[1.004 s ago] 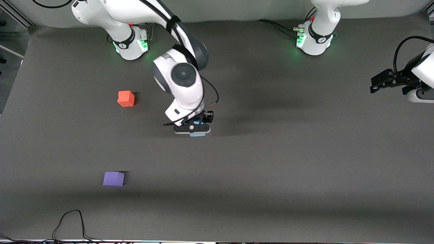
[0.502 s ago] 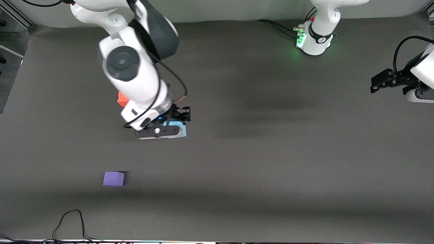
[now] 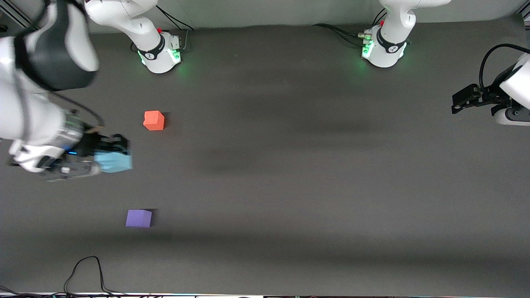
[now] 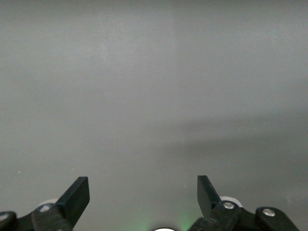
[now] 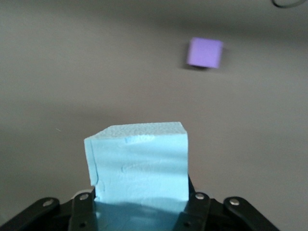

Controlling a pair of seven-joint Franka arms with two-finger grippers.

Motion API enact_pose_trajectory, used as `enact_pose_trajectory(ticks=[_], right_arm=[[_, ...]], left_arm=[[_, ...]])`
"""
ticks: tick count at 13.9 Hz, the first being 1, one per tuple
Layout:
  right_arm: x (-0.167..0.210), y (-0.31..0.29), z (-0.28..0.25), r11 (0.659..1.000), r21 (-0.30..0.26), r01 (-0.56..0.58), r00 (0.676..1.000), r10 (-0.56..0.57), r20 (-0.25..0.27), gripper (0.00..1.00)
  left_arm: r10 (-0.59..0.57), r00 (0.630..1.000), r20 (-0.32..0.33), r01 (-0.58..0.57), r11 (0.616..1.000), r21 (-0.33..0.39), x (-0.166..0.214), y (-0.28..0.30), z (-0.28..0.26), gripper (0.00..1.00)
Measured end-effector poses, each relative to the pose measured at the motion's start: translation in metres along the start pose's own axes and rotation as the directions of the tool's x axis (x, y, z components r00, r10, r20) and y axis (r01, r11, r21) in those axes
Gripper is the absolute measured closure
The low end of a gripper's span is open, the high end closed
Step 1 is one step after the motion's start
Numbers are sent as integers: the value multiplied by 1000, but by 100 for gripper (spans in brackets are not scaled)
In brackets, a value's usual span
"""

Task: Place blue block between orange and purple blocks
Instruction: 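Carry the light-blue block with the right gripper toward the orange block, then lower the light-blue block between orange and purple blocks, open the right gripper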

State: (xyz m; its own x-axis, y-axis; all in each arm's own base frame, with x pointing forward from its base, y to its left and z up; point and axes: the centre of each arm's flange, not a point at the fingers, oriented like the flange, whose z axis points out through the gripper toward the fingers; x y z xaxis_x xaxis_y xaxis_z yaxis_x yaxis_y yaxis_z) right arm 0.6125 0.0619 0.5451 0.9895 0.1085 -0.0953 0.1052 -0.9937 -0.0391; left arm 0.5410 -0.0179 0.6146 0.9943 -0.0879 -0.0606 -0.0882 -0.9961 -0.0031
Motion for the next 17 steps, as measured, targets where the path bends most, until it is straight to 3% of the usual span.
enact_pose_trajectory(ticks=[3, 5, 9, 13, 17], right_arm=[[-27, 92, 21, 1000, 21, -22, 1000, 22, 10, 42], [-33, 113, 44, 999, 26, -37, 999, 36, 13, 42], [-21, 69, 130, 1000, -2, 24, 999, -24, -26, 42], [-20, 40, 237, 999, -21, 29, 999, -30, -23, 42], [-18, 48, 289, 1000, -12, 0, 999, 0, -33, 42]], left_arm=[[1, 1000, 0, -1, 1000, 1, 0, 1, 0, 0], [2, 1000, -1, -2, 1000, 1, 0, 1, 0, 0], [4, 1000, -2, -4, 1000, 1, 0, 1, 0, 0], [5, 1000, -3, -5, 1000, 1, 1, 2, 0, 0], [6, 1000, -2, -6, 1000, 1, 1, 2, 0, 0]])
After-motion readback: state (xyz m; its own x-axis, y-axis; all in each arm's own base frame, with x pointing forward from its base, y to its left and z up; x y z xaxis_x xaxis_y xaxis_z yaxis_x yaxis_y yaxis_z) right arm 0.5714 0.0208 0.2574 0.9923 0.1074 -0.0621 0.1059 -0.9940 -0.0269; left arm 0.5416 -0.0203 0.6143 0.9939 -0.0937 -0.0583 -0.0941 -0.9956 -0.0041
